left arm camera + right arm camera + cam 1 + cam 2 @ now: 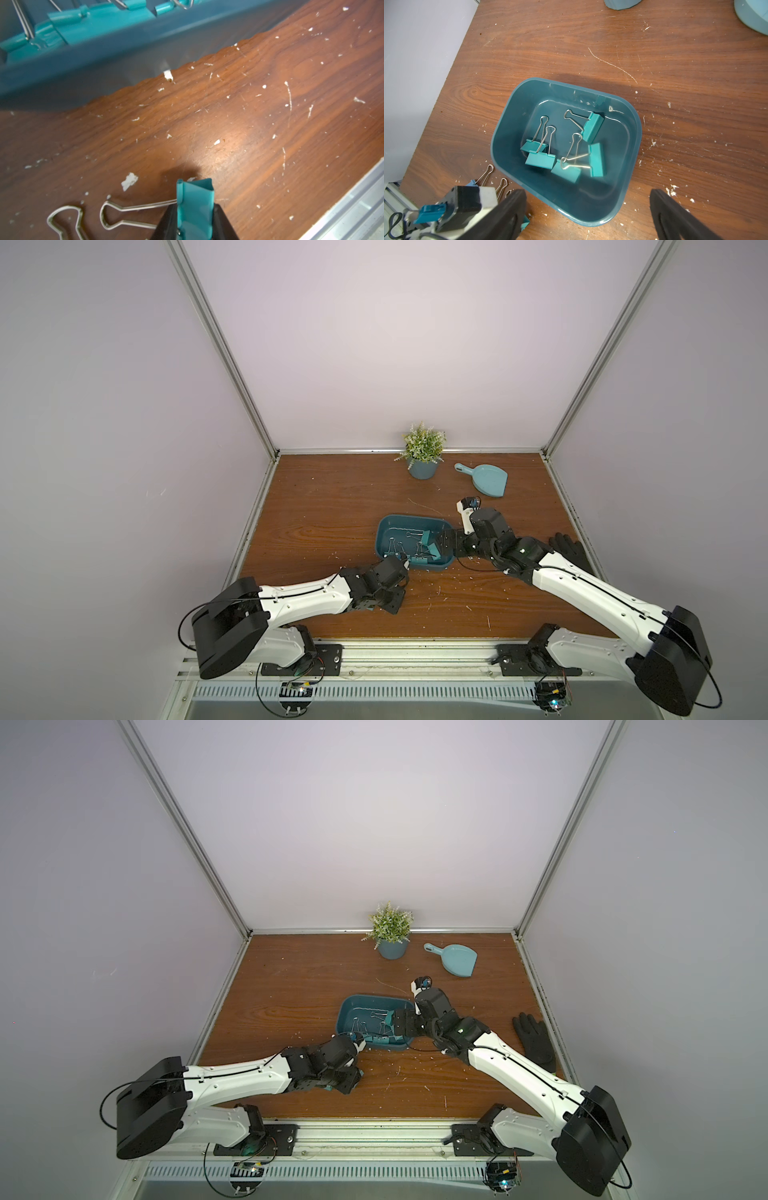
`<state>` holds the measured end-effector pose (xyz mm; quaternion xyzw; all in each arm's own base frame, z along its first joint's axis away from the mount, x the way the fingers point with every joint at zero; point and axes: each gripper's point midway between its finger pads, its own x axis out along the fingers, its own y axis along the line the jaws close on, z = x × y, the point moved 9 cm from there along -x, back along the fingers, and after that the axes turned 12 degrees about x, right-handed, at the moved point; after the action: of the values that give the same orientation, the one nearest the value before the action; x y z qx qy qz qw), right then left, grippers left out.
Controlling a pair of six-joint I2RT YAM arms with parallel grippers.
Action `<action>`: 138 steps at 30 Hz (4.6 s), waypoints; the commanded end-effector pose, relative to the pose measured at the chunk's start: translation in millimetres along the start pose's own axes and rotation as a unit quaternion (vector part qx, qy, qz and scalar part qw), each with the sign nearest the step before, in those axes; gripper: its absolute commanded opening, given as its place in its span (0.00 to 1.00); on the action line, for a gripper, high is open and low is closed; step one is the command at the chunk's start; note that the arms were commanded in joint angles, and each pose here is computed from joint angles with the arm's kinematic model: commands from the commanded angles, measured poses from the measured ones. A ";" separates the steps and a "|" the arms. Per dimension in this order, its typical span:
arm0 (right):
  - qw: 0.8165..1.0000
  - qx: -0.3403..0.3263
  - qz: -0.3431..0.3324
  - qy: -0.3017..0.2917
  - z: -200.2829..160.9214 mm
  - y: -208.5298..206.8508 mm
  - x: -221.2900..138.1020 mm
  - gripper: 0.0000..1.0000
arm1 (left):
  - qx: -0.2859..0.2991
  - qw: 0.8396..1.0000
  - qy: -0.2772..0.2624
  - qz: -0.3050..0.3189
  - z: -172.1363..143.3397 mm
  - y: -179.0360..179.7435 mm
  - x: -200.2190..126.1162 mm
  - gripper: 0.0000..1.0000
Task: Take out the binder clips from the storage box
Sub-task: Place the binder clip at the center of the board, then pick up the binder clip from the storage box, then place the binder clip at the center of the board.
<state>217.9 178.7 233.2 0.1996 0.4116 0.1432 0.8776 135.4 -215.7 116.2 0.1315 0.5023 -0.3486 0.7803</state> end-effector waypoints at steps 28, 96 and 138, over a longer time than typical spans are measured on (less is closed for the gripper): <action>0.987 0.016 -0.125 0.095 3.5 34.6 89.5 0.57 | -0.239 0.943 -0.183 0.143 53.6 95.7 -121.3 0.99; 0.978 0.112 -0.172 0.037 10.1 62.5 53.8 0.28 | -0.203 0.940 -0.223 0.162 71.8 108.6 -137.2 0.99; 0.944 0.269 -0.180 0.058 -164.9 46.2 57.6 0.28 | -0.206 0.944 -0.205 0.156 52.2 103.8 -141.6 0.99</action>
<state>117.8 275.1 114.9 0.3089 0.5367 -0.1060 0.7780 209.7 -115.5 250.9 -0.0415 0.3575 -0.1268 0.9243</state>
